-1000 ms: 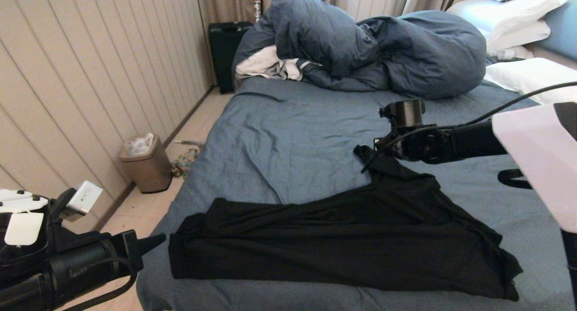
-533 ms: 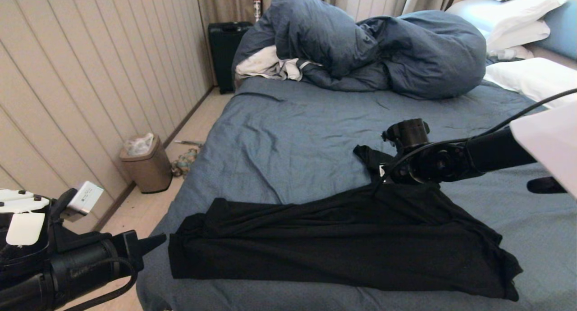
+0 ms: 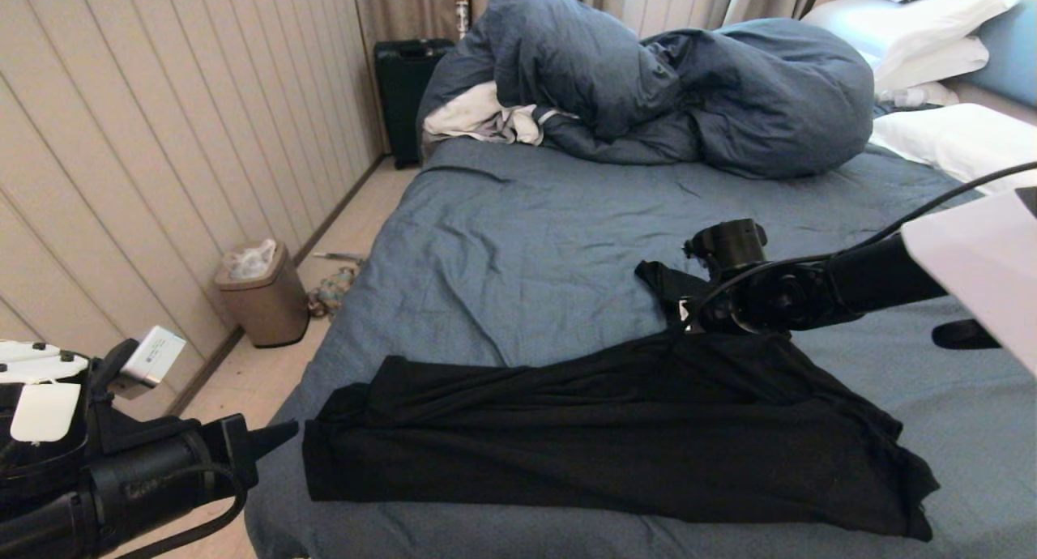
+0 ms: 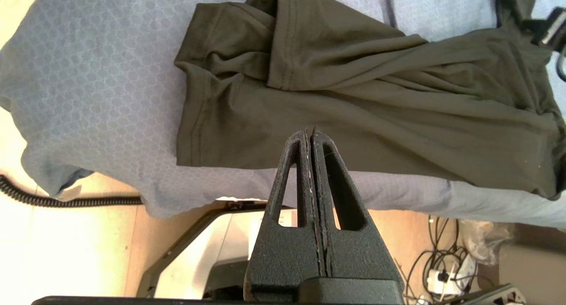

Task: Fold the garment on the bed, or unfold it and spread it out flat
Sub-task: Unford the black T-shirt

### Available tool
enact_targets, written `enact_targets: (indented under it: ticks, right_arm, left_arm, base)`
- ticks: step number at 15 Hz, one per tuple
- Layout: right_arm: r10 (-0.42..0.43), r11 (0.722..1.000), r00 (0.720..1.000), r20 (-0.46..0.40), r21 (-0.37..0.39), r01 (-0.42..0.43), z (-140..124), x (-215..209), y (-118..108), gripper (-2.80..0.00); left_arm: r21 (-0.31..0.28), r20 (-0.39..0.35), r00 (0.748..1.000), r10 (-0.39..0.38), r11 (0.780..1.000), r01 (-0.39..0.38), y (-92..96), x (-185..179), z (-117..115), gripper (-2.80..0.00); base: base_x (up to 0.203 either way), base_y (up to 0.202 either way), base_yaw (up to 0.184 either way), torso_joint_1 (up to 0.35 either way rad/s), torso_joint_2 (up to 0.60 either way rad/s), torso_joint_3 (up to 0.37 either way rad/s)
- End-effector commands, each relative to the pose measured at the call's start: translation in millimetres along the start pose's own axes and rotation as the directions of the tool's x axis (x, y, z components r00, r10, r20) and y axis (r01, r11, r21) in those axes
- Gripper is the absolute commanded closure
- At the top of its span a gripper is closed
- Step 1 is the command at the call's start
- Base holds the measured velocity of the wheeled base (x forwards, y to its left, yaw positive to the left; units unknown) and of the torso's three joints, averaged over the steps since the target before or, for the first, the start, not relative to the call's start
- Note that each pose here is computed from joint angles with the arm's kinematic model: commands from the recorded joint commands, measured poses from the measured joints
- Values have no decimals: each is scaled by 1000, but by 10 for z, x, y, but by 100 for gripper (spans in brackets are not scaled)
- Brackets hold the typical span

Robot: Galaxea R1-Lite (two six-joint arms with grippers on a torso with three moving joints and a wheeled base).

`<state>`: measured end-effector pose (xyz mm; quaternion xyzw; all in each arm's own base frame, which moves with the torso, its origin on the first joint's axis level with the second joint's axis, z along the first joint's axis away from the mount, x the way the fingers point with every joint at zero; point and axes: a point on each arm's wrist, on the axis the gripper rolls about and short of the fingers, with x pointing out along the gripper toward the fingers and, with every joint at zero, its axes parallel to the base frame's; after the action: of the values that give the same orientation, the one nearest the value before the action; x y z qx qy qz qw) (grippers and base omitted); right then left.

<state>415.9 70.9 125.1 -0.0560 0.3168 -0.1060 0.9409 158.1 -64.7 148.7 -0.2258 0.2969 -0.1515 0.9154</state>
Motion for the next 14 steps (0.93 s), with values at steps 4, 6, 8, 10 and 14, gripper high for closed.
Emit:
enact_targets:
  ticks: [4, 6, 8, 10, 14]
  right_arm:
    - [-10, 1000, 1000, -24, -14, 10, -64, 301, 86, 0]
    - [-11, 1000, 1000, -2, -8, 11, 3, 352, 103, 0]
    - [-19, 1000, 999, 28, 14, 18, 85, 457, 139, 0]
    - [-53, 996, 995, 82, 79, 46, 224, 510, 153, 0]
    - [-205, 965, 960, 193, 204, 165, 506, 679, 99, 0]
  left_arm:
    - [-5, -11, 1000, -1, 1000, 1, 4, 20, -6, 0]
    - [-5, -12, 1000, -2, 1000, 2, 4, 21, -6, 0]
    - [-6, -14, 1000, -1, 1000, 1, 5, 29, -7, 0]
    - [-7, -20, 1000, -4, 1000, 4, 8, 32, -13, 0]
    - [-7, -21, 1000, -9, 1000, 9, 4, 33, -9, 0]
  base:
    - [0, 0, 0, 0, 0, 0]
    - [0, 0, 0, 0, 0, 0]
    - [0, 0, 0, 0, 0, 0]
    - [0, 0, 0, 0, 0, 0]
    - [0, 0, 0, 0, 0, 0]
